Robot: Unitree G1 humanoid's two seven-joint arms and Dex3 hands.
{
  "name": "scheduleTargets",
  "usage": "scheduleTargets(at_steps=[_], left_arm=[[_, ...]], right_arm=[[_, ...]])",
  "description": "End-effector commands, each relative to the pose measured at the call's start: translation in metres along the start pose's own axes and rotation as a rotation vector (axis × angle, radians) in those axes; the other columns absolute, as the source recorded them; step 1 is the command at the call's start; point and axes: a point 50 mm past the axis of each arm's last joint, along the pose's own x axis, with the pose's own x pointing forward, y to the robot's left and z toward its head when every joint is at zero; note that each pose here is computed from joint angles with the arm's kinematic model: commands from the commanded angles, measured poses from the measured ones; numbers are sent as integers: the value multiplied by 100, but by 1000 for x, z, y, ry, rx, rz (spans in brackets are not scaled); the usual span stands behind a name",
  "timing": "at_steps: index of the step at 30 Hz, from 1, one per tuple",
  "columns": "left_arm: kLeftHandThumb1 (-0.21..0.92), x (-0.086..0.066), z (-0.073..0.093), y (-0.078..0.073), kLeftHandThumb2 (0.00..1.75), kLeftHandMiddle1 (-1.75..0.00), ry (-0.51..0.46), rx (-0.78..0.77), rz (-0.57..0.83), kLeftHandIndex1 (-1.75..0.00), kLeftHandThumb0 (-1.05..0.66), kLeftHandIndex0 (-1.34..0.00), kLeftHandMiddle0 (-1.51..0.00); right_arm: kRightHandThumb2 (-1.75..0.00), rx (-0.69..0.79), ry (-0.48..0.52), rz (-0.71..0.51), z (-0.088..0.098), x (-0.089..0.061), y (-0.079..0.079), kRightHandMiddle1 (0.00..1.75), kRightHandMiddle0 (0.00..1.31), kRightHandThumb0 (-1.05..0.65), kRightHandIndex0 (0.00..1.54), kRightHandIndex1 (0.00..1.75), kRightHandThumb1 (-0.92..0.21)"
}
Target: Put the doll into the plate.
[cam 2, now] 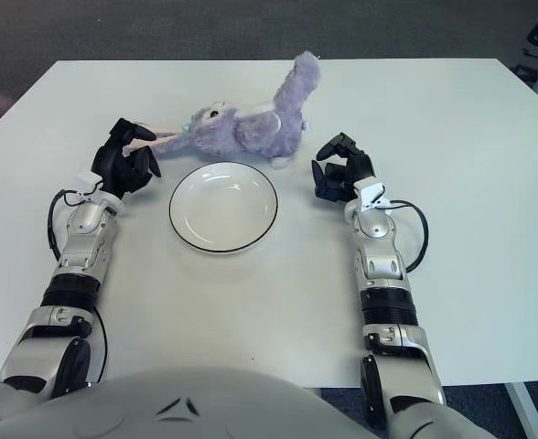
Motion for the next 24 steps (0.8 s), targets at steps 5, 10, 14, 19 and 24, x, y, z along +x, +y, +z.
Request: scheduleTargets(at_steps=[5,10,14,19,24], left_arm=[[75,-28,-31,-4,76,-175,137,-40,25,-175,-37,-30,-93],[75,-28,-31,-4,76,-175,141,-37,23,-175,-37,-30,-97],[74,-28,-31,-5,77,-175,144,-31,21,-175,-37,-30,-99],[74,-27,-31,-5,77,-175,148,-27,21,-175,-37,-30,-99],[74,-27,-31,-6,78,-175,151,-20,21,-175,-37,-30,-100]], right_arm=[[-101,-36,56,-95,-41,-33,-1,171,46,-42,97,175,-54],[-113,-107,-43,-146,-31,-30,-2,161,49,-22,77,175,-42],[-120,-188,-96,-191,-22,-29,1,170,44,-5,51,175,-41],[-110,-242,-142,-228,-13,-30,6,174,35,-1,38,175,-50],[-96,-377,-217,-278,-6,-31,7,150,13,19,38,172,-59]])
